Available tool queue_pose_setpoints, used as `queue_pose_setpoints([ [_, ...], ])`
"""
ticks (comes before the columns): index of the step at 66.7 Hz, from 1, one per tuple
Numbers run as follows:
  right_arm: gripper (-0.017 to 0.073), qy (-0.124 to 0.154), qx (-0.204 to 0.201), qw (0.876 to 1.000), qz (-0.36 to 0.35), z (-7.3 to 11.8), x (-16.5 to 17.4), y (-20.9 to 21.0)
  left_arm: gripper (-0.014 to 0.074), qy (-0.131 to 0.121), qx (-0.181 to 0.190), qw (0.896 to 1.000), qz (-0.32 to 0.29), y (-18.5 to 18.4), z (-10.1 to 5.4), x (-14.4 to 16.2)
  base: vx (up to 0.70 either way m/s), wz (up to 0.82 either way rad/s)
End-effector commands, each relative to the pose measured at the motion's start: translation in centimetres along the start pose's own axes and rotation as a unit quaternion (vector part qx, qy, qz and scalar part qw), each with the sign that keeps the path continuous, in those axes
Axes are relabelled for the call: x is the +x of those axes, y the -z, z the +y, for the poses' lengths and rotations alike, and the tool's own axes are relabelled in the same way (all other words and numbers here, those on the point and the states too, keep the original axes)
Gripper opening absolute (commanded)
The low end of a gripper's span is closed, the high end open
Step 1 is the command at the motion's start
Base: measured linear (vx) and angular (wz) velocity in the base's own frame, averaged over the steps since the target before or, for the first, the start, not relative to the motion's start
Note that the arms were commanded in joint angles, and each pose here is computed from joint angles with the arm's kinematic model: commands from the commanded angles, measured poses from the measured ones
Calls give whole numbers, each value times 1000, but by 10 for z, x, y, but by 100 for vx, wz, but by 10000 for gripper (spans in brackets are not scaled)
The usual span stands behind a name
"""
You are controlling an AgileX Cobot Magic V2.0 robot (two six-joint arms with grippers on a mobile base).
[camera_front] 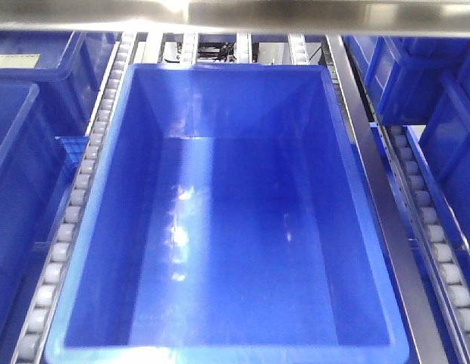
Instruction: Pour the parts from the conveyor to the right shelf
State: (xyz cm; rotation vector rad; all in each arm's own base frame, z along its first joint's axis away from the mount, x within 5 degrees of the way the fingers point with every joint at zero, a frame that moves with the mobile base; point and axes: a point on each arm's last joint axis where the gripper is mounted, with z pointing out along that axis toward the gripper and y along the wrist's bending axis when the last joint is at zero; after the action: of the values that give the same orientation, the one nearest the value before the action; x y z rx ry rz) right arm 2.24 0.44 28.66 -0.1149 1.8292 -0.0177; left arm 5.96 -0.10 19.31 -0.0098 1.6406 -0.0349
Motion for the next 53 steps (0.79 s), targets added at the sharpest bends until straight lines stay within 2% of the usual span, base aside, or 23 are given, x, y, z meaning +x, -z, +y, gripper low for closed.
queue_pose_setpoints([
  [1,-5,5,8,999,-43,-2,-14,2,-6,8,6,999,-40,0,-1,-13,11,-2],
  [53,-5,5,8,999,-43,-2,-14,2,-6,8,6,999,-40,0,-1,-13,3,-1],
])
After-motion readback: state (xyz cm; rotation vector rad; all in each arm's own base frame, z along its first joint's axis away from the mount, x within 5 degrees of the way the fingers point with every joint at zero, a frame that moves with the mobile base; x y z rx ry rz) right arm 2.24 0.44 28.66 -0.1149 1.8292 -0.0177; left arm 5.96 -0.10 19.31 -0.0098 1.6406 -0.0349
